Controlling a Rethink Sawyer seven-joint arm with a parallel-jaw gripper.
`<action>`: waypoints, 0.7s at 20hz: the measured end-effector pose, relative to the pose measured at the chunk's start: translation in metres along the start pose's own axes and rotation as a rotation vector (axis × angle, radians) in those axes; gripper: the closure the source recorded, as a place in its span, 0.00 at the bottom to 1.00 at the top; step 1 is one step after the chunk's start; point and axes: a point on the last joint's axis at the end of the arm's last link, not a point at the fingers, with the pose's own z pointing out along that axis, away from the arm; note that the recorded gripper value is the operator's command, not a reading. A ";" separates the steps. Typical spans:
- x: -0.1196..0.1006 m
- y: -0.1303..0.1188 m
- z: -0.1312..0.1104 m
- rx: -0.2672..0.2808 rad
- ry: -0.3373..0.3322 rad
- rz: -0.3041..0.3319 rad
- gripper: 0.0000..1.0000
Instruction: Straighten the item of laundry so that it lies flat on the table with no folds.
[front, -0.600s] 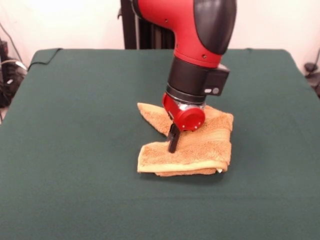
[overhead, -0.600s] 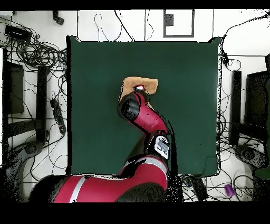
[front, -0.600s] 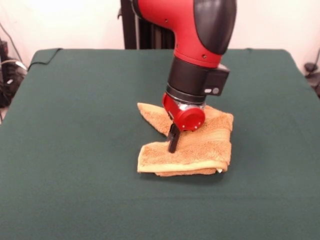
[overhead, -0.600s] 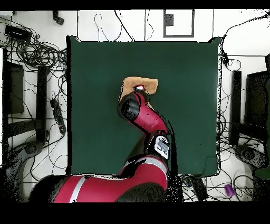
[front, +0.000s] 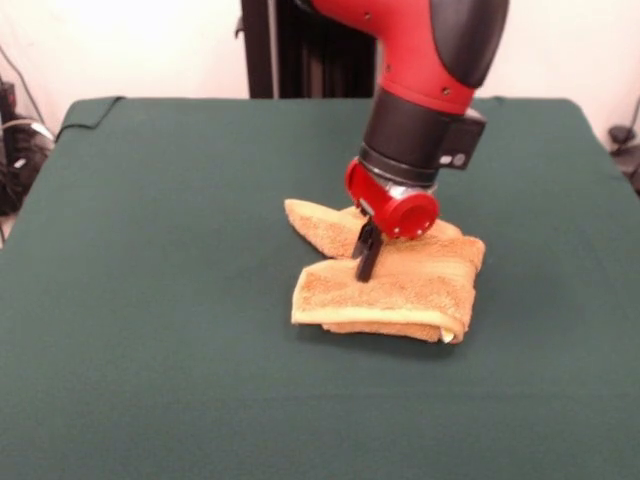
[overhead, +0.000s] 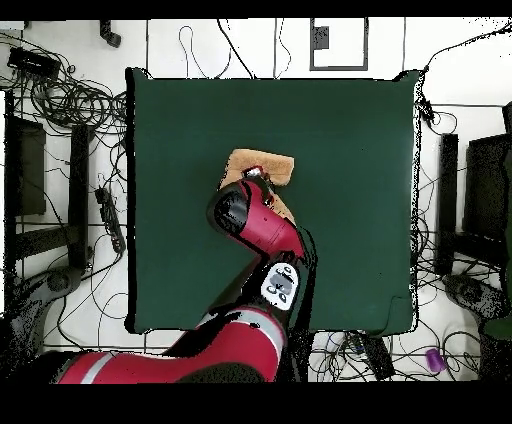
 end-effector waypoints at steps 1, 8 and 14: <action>0.003 -0.001 -0.003 0.008 0.004 -0.008 1.00; 0.017 -0.005 -0.020 0.059 0.030 -0.052 1.00; 0.026 -0.003 -0.038 0.084 0.044 -0.076 1.00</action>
